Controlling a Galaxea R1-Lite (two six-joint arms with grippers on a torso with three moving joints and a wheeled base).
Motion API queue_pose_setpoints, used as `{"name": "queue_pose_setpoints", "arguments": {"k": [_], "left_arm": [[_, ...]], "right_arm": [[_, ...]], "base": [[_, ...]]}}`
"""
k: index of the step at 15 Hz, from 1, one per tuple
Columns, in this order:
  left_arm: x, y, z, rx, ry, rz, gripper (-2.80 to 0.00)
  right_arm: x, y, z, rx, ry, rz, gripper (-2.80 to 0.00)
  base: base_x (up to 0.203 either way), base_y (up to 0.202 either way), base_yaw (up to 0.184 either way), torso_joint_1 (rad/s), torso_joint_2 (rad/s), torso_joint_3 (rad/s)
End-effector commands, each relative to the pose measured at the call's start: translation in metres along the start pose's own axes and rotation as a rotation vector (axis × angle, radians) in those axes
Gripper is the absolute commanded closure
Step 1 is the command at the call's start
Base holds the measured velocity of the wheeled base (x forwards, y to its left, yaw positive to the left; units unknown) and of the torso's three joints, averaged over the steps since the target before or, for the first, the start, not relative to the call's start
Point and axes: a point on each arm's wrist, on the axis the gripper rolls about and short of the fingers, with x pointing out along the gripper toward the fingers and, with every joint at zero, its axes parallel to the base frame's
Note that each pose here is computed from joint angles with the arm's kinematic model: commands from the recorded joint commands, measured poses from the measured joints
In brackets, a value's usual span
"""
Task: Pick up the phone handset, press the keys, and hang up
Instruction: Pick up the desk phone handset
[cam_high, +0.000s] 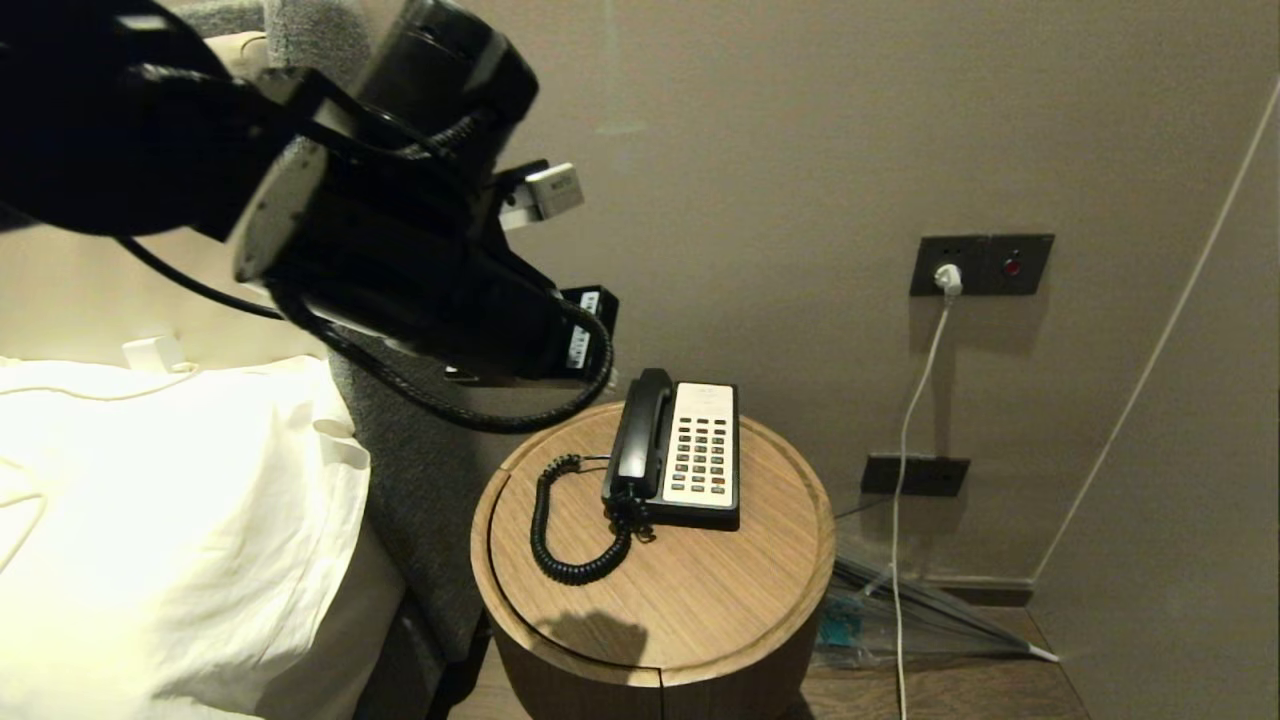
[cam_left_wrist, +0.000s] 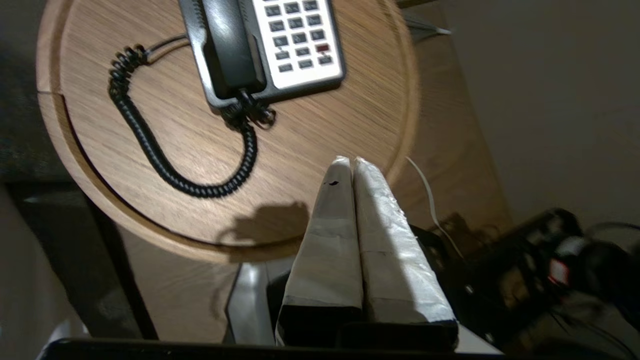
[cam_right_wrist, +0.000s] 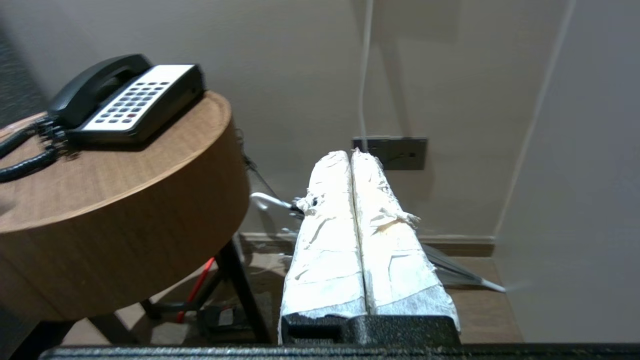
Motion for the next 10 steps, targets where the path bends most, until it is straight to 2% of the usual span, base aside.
{"name": "queue_pose_setpoints", "arguments": {"k": [1,3,5,10], "left_arm": [[0.036,0.000,0.003,0.001,0.008,0.045,0.00],[0.057,0.002,0.012,0.000,-0.079,0.139,0.00],[0.080,0.004,0.017,0.005,-0.132,0.221,0.00],[0.098,0.010,0.021,-0.014,-0.141,0.256,0.00]], "right_arm": [[0.001,0.000,-0.006,0.000,0.019,-0.001,0.00],[0.001,0.000,-0.006,0.000,0.019,-0.001,0.00],[0.001,0.000,-0.006,0.000,0.020,-0.001,0.00],[0.001,0.000,-0.006,0.000,0.019,-0.001,0.00]], "base": [[0.000,0.000,0.000,0.000,0.00,0.000],[0.000,0.000,0.000,0.000,0.00,0.000],[0.000,0.000,0.000,0.000,0.00,0.000],[0.000,0.000,0.000,0.000,0.00,0.000]]}}
